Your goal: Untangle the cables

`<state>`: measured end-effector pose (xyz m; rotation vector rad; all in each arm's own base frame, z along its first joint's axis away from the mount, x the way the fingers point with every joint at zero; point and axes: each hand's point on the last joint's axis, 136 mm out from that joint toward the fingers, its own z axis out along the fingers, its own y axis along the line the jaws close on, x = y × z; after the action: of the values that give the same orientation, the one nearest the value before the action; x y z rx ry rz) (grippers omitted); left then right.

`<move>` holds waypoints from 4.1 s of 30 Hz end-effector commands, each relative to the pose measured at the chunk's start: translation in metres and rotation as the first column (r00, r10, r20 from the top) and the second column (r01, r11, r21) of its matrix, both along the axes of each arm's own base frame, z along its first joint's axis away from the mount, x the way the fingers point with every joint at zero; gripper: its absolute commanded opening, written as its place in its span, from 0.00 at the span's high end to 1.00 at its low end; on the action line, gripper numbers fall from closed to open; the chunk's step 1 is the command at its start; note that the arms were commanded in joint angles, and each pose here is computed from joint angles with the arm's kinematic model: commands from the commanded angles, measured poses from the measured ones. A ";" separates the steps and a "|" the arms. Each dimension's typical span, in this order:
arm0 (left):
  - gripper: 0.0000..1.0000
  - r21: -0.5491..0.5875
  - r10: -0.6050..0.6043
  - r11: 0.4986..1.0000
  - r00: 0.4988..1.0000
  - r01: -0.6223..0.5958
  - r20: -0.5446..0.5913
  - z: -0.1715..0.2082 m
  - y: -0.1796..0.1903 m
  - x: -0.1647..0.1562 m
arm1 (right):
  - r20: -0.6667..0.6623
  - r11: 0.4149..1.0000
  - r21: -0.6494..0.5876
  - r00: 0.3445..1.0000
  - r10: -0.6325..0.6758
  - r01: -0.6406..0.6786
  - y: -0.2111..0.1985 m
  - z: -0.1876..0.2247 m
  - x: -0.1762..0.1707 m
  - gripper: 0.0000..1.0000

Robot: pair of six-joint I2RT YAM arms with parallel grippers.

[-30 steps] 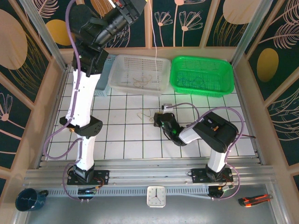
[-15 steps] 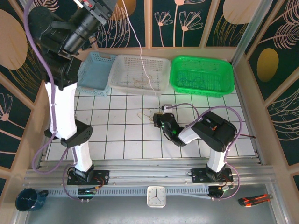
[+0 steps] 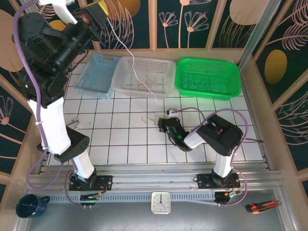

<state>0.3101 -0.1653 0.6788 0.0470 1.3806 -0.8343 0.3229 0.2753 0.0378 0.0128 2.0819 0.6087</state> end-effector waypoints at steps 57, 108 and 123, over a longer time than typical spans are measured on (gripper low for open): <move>1.00 0.111 0.807 0.572 0.581 -0.813 0.102 -0.096 0.191 -0.058 | -0.112 0.999 0.001 0.992 0.052 -0.052 -0.024 -0.027 -0.021 0.71; 1.00 -0.003 0.492 0.869 0.862 -0.496 0.119 -0.060 0.114 -0.022 | 0.166 0.887 -0.074 0.872 0.461 -0.455 0.178 0.094 -0.019 0.44; 1.00 -0.022 0.417 0.909 0.907 -0.416 0.066 -0.088 0.099 -0.014 | 0.304 0.926 0.026 0.886 0.351 -0.376 0.175 0.185 0.018 1.00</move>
<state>0.2955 -0.0624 0.5970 -0.2118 1.2708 -0.4186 0.3468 0.4622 0.1377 -0.4514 1.9297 0.7947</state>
